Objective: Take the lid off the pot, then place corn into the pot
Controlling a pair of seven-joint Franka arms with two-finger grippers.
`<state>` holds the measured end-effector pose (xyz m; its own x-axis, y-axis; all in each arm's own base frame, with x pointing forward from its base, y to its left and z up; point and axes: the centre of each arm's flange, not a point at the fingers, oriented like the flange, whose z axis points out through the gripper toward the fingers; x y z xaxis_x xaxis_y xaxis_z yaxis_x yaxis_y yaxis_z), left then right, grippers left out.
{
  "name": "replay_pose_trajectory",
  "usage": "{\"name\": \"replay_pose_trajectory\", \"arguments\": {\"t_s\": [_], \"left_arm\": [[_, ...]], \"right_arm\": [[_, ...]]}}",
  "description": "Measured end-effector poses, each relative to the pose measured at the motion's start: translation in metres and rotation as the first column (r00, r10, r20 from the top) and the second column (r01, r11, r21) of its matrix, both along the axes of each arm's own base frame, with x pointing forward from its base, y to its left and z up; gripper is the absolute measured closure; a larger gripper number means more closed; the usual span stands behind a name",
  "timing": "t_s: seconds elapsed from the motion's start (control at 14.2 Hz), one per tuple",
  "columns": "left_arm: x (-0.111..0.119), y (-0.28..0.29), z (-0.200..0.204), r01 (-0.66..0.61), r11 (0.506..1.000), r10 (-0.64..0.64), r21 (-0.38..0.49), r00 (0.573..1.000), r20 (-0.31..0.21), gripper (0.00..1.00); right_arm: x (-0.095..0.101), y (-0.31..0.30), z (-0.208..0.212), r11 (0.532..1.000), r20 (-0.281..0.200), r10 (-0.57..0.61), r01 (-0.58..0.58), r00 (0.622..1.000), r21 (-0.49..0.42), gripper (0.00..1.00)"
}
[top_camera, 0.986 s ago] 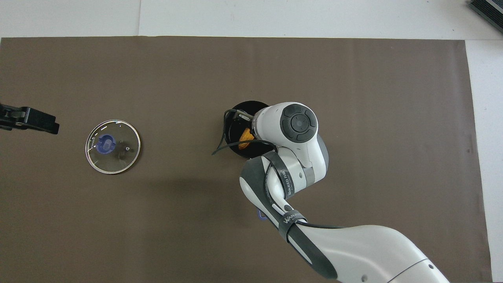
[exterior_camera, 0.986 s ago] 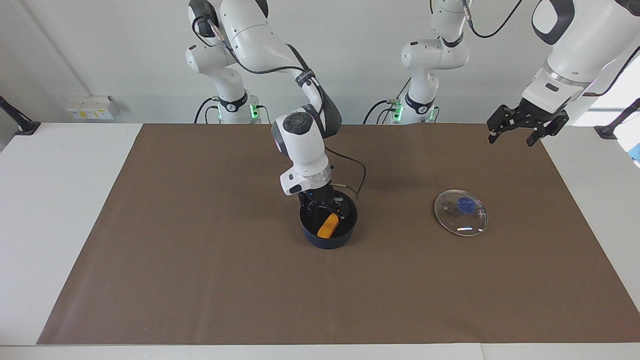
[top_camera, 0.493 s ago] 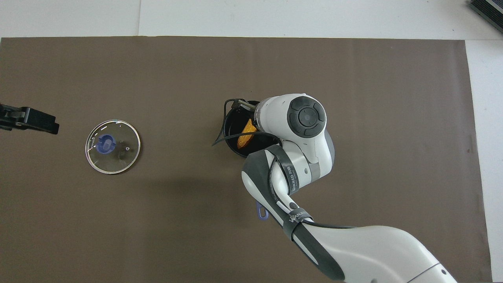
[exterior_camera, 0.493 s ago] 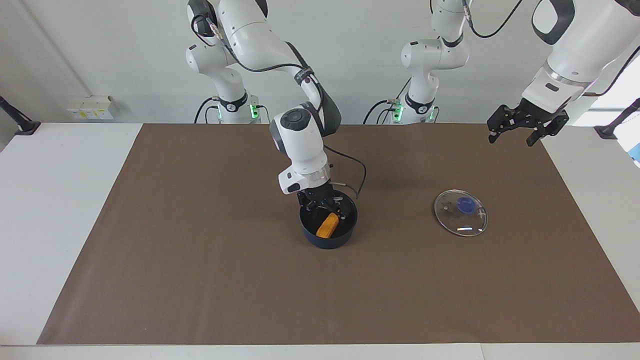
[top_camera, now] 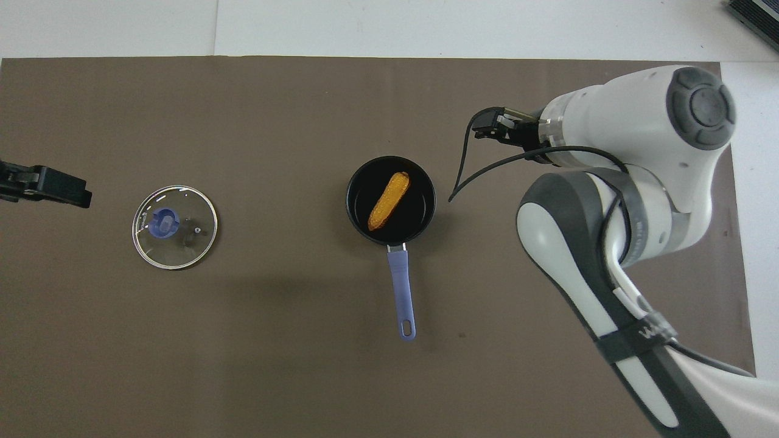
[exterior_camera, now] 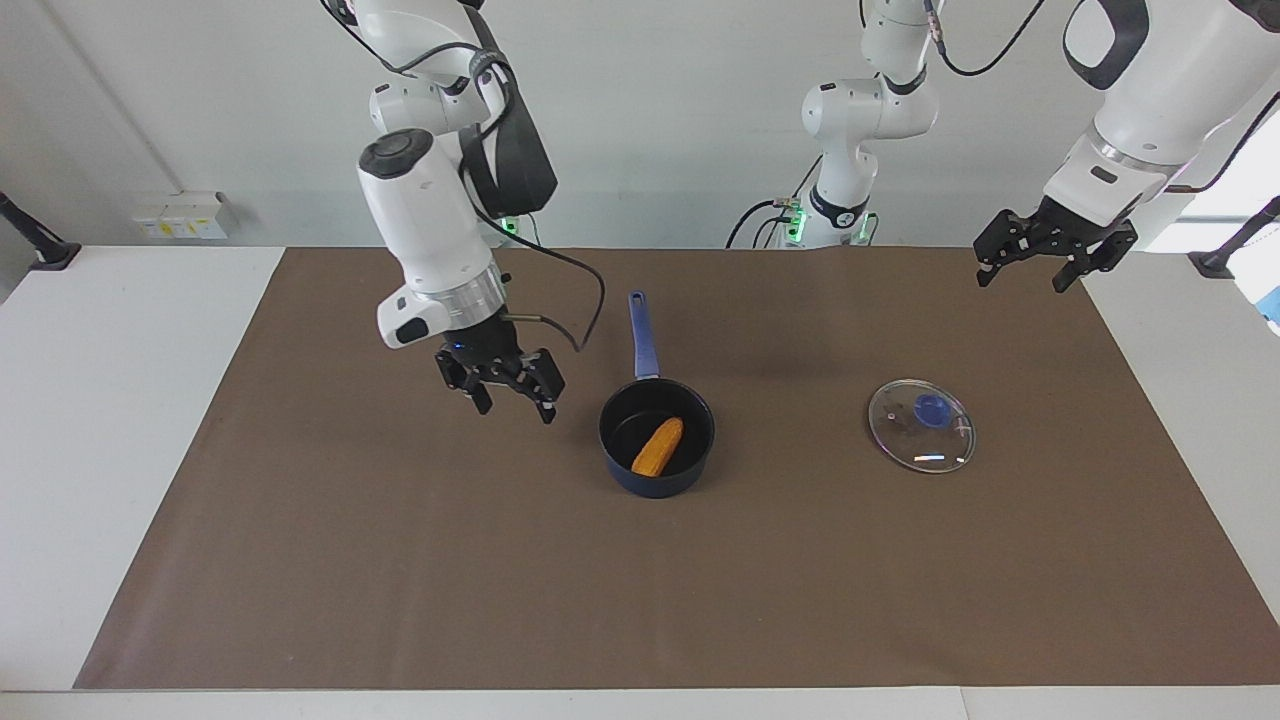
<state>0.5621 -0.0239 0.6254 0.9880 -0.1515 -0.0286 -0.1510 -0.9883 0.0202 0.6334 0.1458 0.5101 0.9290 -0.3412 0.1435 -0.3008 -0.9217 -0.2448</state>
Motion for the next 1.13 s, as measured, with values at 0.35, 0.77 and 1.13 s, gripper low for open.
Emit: {"name": "replay_pose_trajectory", "arguments": {"t_s": [0.35,0.77,1.13], "left_arm": [[0.0,0.0,0.0,0.0,1.0,0.0,0.0,1.0,0.0,0.0],[0.0,0.0,0.0,0.0,1.0,0.0,0.0,1.0,0.0,0.0],[0.0,0.0,0.0,0.0,1.0,0.0,0.0,1.0,0.0,0.0]], "right_arm": [[-0.035,-0.075,0.065,0.996,-0.04,0.057,-0.06,0.998,-0.062,0.0],[-0.074,-0.144,0.112,0.983,-0.116,0.106,-0.122,0.987,-0.138,0.0],[-0.091,-0.168,0.155,0.953,-0.143,0.216,-0.241,0.966,-0.185,0.0]]}}
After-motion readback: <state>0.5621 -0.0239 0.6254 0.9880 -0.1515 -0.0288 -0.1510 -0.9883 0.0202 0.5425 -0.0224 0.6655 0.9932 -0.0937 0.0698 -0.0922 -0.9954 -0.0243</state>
